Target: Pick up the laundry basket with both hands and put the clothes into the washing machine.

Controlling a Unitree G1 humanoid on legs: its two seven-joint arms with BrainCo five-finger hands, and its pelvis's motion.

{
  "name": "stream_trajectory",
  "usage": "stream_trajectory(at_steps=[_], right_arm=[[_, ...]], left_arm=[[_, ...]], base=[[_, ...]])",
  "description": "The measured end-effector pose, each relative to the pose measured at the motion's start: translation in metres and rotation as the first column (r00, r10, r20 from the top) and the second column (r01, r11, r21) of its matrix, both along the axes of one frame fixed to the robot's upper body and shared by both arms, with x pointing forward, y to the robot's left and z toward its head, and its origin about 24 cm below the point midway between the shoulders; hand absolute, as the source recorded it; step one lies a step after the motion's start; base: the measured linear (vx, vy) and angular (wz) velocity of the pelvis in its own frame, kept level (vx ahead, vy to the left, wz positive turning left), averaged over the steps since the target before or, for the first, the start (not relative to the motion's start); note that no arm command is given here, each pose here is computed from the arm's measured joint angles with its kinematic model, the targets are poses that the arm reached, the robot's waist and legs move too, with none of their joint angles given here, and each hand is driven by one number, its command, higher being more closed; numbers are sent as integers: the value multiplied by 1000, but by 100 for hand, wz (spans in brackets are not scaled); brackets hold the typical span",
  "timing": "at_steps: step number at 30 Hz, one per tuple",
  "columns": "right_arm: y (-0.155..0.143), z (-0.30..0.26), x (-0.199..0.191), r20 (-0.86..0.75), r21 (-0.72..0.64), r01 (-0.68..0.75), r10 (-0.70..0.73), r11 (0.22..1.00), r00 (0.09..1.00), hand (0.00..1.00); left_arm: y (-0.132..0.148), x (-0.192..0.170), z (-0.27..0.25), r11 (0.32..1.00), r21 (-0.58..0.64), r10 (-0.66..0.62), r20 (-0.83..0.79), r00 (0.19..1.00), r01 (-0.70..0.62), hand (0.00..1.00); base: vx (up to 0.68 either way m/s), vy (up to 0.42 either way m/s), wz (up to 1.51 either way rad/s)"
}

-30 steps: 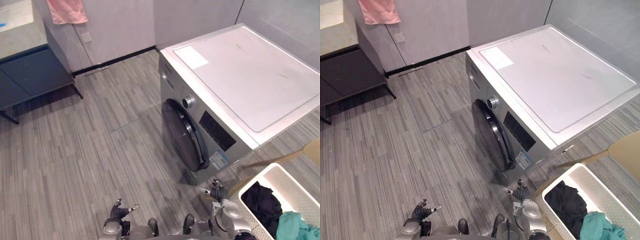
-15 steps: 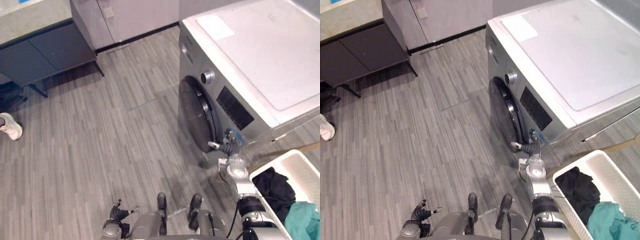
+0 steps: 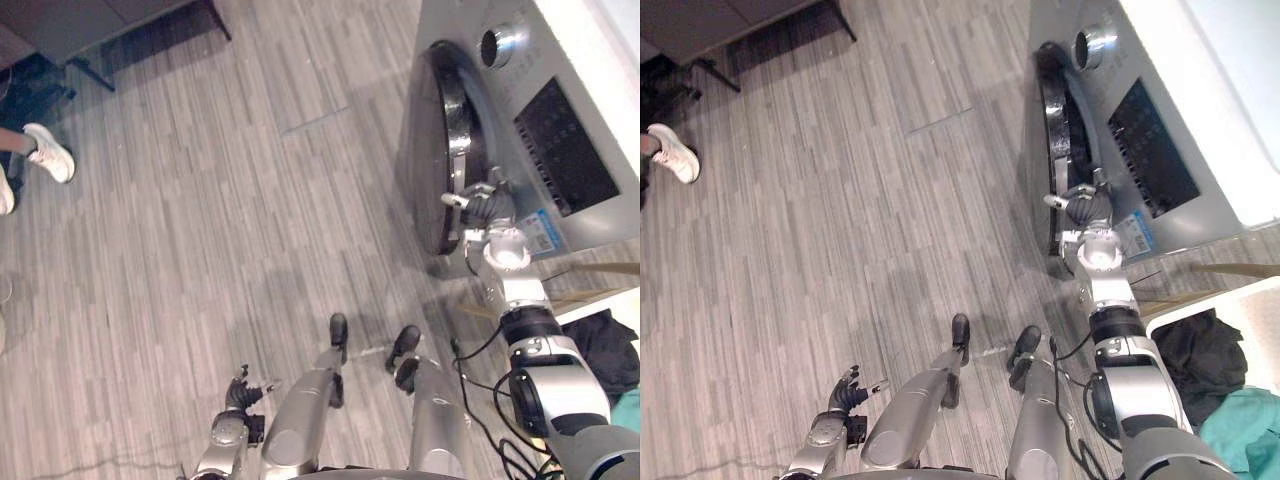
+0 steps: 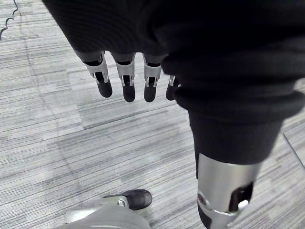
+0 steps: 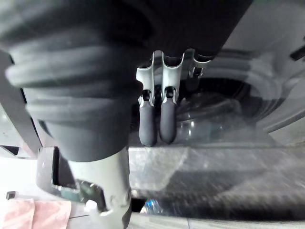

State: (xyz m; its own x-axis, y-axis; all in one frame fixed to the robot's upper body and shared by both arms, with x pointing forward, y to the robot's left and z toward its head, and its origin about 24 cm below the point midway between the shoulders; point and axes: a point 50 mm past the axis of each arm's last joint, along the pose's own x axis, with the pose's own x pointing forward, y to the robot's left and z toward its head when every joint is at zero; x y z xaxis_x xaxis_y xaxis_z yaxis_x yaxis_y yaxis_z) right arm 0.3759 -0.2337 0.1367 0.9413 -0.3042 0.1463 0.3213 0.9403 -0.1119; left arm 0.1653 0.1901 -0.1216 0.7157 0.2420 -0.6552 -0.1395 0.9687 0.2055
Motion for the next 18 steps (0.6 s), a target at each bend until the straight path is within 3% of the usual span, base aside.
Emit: stream_trajectory(at_steps=[6, 9, 12, 14, 18], right_arm=[[35, 1, 6, 16, 20, -90, 90, 996, 996, 0], [66, 20, 14, 67, 37, -150, 148, 988, 987, 0], [87, 36, 19, 115, 65, -194, 186, 979, 976, 0], [128, 87, 20, 240, -55, -332, 335, 942, 911, 0], [174, 153, 5, 413, -225, -425, 481, 877, 773, 0]], left_arm=[[-3, 8, 5, 1000, -11, 0, 35, 999, 0, 0], [-5, 18, 11, 1000, -5, -5, 69, 998, 5, 0], [-16, 36, 19, 998, 6, -63, 113, 992, 62, 0], [-29, 54, 32, 991, 18, -132, 175, 976, 131, 0], [-44, 76, 48, 981, 32, -195, 254, 947, 194, 0]], base=[[-36, -56, 29], [-43, -61, 47], [4, -102, 47], [7, -136, 53], [-5, -175, 44]])
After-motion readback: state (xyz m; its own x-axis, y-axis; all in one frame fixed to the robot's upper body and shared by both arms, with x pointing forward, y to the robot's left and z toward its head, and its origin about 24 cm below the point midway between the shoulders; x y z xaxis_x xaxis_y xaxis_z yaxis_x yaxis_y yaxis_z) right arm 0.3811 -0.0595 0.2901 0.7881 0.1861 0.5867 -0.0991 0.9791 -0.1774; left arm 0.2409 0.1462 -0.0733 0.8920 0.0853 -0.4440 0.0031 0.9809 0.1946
